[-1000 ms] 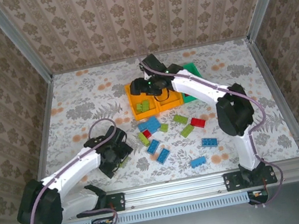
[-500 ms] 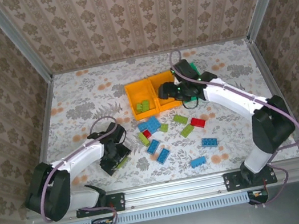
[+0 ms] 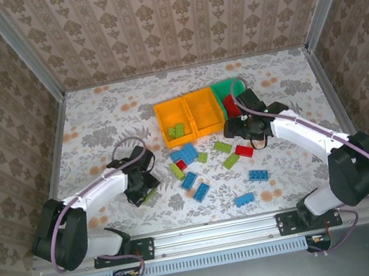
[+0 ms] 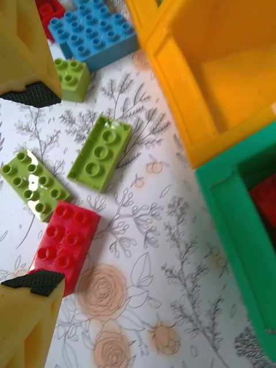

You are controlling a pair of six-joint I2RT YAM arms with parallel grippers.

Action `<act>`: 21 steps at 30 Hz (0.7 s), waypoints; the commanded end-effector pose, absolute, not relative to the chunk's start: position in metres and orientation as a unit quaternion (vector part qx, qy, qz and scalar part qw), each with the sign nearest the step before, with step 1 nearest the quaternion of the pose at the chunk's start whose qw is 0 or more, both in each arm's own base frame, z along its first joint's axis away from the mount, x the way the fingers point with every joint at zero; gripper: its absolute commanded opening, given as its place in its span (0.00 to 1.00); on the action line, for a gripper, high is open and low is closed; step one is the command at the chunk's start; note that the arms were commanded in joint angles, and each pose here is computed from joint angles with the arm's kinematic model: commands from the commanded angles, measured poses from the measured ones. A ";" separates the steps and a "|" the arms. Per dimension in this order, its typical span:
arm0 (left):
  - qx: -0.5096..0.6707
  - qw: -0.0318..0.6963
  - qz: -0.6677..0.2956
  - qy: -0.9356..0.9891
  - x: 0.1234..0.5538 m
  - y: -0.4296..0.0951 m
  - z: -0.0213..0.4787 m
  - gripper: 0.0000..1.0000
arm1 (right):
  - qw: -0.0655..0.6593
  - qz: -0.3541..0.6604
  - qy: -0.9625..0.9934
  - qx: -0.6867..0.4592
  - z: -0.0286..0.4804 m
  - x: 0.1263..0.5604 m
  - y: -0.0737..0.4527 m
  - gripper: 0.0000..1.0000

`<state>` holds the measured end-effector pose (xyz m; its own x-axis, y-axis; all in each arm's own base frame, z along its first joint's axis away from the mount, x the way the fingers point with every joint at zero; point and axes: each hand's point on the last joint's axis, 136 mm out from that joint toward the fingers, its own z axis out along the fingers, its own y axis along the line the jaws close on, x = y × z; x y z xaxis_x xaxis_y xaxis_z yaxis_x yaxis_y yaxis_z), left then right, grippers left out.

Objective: Sort the legos into containers by color

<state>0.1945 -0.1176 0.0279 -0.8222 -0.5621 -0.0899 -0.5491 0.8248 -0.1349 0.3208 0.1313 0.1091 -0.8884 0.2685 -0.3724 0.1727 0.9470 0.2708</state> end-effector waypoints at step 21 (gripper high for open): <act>0.003 0.277 -0.200 0.940 0.399 -0.252 0.175 0.63 | 0.060 0.127 0.971 0.196 0.042 0.274 0.166 0.75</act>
<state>0.3867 -0.2345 0.1712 -0.8404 -0.1837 -0.5099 0.0142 0.9330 -0.3595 0.2815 0.1602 0.0518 -0.9323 0.3382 -0.1279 0.2959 0.9170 0.2675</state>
